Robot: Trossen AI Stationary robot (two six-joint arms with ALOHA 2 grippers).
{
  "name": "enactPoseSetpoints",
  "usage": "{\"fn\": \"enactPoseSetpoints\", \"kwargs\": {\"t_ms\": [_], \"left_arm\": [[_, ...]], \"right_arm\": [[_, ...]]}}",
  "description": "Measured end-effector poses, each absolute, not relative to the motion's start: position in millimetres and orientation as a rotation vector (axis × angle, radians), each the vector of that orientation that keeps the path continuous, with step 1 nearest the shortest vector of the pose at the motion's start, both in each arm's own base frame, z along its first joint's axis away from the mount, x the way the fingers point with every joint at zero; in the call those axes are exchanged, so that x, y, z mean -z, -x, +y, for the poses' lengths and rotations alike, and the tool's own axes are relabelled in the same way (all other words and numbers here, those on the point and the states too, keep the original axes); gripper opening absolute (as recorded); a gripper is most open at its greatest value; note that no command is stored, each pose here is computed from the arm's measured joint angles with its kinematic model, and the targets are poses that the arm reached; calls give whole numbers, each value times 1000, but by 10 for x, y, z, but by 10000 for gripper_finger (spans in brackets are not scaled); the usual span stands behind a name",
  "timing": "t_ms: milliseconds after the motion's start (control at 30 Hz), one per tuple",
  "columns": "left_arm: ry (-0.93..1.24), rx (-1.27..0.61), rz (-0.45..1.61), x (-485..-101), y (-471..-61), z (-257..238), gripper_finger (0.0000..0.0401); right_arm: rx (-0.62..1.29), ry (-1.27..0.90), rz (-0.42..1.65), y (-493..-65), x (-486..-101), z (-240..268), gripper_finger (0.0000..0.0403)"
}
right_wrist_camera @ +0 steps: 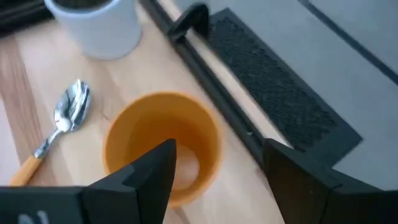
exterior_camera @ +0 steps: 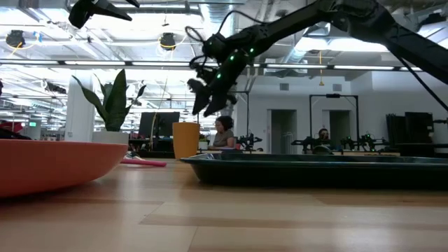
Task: Pick and place plate/cup/fork/spoon on tray
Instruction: Put the yellow cup on the green serving tray
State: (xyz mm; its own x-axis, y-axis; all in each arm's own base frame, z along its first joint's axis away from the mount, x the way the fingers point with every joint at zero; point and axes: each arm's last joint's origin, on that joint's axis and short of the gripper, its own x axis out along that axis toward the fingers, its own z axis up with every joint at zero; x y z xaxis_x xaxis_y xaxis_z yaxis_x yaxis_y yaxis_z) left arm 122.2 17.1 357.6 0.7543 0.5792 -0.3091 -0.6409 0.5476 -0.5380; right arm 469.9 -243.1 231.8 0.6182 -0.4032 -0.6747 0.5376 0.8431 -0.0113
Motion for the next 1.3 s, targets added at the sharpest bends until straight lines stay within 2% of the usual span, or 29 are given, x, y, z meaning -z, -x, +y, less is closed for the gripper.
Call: {"fn": "enactPoseSetpoints", "kwargs": {"t_ms": [133,400,633,833,967,1133,1300], "left_arm": [[675,-727,108,-3568,-1219,171,151],[672,-731,117,-3559,-1216,171,151],[673,-731,118,-3558,-1216,171,151],[674,-727,120,-3558,-1215,170,151],[675,-724,122,-3557,-1216,169,151],[671,-724,123,-3557,-1217,169,151],[668,-724,124,-3558,-1217,169,151]], "right_arm": [[539,-208,767,-4735,-2169,-2403,265],[558,-237,768,-4707,-2162,-2447,253],[521,-309,818,-4668,-2040,-2492,154],[480,-344,844,-4702,-1982,-2418,84],[486,-356,857,-4692,-2006,-2421,17],[503,-393,858,-4650,-2186,-2418,8],[452,-413,919,-4461,-2687,-2400,5]]}}
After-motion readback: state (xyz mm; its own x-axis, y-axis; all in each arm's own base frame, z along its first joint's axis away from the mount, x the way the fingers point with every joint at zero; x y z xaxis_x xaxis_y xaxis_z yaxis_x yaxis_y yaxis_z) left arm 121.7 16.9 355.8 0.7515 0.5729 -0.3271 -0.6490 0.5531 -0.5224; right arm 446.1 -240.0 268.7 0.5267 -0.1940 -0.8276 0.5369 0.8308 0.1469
